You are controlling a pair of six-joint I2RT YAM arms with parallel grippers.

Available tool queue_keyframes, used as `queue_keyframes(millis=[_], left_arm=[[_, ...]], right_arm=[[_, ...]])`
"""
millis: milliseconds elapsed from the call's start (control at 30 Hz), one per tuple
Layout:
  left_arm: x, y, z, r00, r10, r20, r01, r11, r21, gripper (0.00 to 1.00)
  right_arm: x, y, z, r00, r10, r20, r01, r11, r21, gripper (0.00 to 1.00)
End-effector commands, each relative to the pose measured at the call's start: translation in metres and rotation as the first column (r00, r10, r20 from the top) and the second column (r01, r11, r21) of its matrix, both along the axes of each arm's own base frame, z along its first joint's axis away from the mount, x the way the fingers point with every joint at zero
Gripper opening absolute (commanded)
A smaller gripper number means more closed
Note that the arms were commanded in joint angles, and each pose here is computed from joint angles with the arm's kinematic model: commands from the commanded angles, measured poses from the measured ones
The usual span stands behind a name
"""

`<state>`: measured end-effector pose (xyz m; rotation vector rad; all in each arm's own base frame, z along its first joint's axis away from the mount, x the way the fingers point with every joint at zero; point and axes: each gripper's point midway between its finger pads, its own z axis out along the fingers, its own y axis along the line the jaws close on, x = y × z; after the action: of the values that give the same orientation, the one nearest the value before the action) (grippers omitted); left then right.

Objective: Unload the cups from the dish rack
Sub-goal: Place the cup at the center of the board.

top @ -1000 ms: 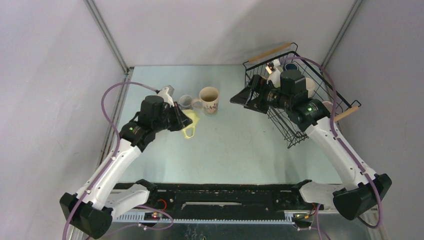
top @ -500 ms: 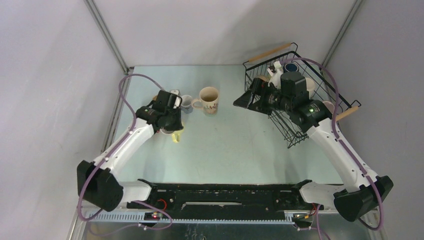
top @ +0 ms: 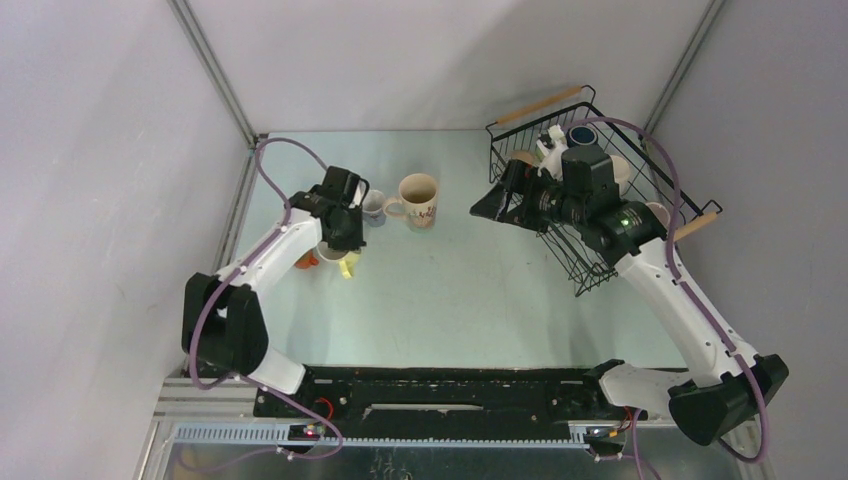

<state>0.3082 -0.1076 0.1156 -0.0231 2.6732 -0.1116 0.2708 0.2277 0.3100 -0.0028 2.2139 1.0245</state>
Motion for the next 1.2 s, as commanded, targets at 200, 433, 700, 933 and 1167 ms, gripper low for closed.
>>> queue_keyframes(millis=[200, 433, 700, 933, 1167], left_arm=[[0.044, 0.009, 0.019, 0.995, 0.025, 0.097, -0.027, 0.999, 0.018, 0.0], [0.048, 0.015, 0.009, 0.996, 0.046, 0.07, -0.048, 0.998, 0.027, 0.0], [0.05, 0.015, 0.002, 0.997, 0.05, 0.057, -0.052, 0.998, 0.021, 0.05], [0.049, 0.014, 0.0, 0.998, 0.05, 0.049, -0.051, 0.999, 0.011, 0.17], [0.048, 0.011, -0.002, 0.998, 0.04, 0.044, -0.04, 0.999, -0.005, 0.27]], right_arm=[[-0.003, -0.008, 0.004, 0.999, -0.014, 0.036, 0.015, 1.0, -0.017, 1.0], [-0.001, -0.006, 0.002, 0.999, -0.019, 0.03, 0.02, 1.0, -0.012, 1.0], [0.0, -0.006, 0.003, 0.999, -0.028, 0.032, 0.028, 1.0, -0.004, 1.0], [0.0, -0.005, 0.002, 0.999, -0.029, 0.026, 0.029, 1.0, -0.004, 1.0], [-0.001, -0.005, 0.002, 0.999, -0.03, 0.025, 0.03, 1.0, -0.005, 1.0]])
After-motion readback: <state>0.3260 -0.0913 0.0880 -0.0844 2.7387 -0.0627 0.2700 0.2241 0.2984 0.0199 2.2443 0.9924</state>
